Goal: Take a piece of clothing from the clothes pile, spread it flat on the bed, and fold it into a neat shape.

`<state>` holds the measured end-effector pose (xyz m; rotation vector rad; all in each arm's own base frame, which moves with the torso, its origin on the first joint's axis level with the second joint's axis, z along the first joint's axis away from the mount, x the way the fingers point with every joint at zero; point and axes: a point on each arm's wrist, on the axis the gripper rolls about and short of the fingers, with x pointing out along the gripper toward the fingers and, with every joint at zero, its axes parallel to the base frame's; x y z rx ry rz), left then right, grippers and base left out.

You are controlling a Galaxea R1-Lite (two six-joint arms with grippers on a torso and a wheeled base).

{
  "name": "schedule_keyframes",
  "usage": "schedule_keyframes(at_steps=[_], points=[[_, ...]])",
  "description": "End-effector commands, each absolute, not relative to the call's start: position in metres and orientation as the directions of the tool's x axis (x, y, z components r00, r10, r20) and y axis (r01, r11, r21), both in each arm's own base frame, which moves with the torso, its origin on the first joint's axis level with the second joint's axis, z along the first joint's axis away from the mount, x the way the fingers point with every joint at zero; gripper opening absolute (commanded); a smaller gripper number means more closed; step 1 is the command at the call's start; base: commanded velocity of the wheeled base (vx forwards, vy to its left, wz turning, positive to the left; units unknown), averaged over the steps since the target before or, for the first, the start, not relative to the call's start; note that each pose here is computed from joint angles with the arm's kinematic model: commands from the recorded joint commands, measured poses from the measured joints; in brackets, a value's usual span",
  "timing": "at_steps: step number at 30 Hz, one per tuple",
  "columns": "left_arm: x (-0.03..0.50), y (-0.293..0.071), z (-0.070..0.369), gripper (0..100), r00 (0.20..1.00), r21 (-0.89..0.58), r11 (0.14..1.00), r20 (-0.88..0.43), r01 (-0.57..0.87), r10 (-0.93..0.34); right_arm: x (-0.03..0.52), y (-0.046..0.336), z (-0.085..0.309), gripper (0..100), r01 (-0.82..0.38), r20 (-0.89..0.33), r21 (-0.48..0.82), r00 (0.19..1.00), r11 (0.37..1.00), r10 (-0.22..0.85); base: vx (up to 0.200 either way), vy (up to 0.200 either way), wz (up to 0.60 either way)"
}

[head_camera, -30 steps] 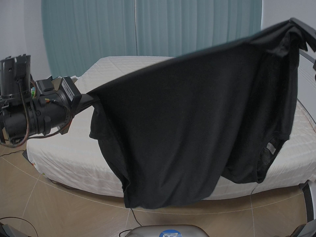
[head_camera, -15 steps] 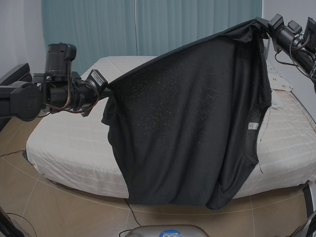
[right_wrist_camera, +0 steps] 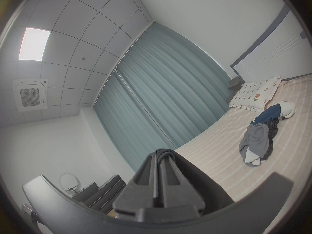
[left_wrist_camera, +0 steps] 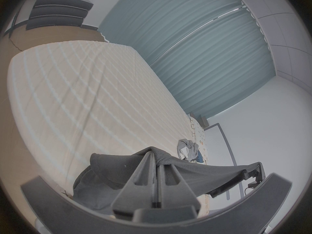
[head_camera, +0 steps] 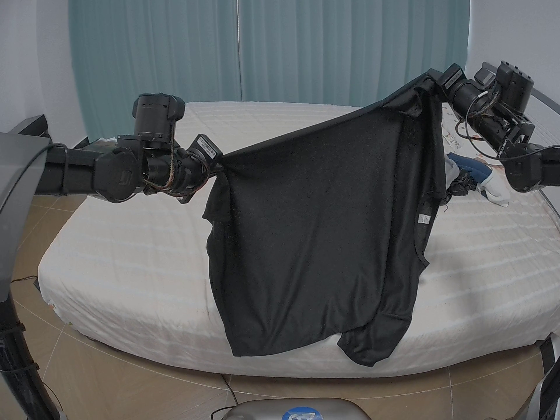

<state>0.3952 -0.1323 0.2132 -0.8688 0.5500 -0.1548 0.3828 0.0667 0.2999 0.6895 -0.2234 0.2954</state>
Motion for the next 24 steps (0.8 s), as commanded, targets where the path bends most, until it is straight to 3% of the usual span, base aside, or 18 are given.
schedule_keyframes(at_steps=[1,15,24], points=[[0.417,-0.141,0.184,0,0.832,-0.743,0.657,-0.439,-0.126,-0.338,0.407,0.071,0.265,0,-0.287,0.236,0.600,0.955,0.746,0.178,0.200,0.000,0.00],[0.432,-0.149,0.169,0,0.852,-0.745,0.656,-0.418,-0.122,-0.316,0.425,0.087,0.212,0,-0.242,0.165,0.612,0.970,0.753,0.177,0.200,0.000,0.00],[0.451,-0.158,0.113,0,0.820,-0.741,0.643,-0.482,-0.195,-0.308,0.445,0.092,0.156,0,-0.181,0.084,0.618,0.983,0.765,0.164,0.000,0.000,0.00]])
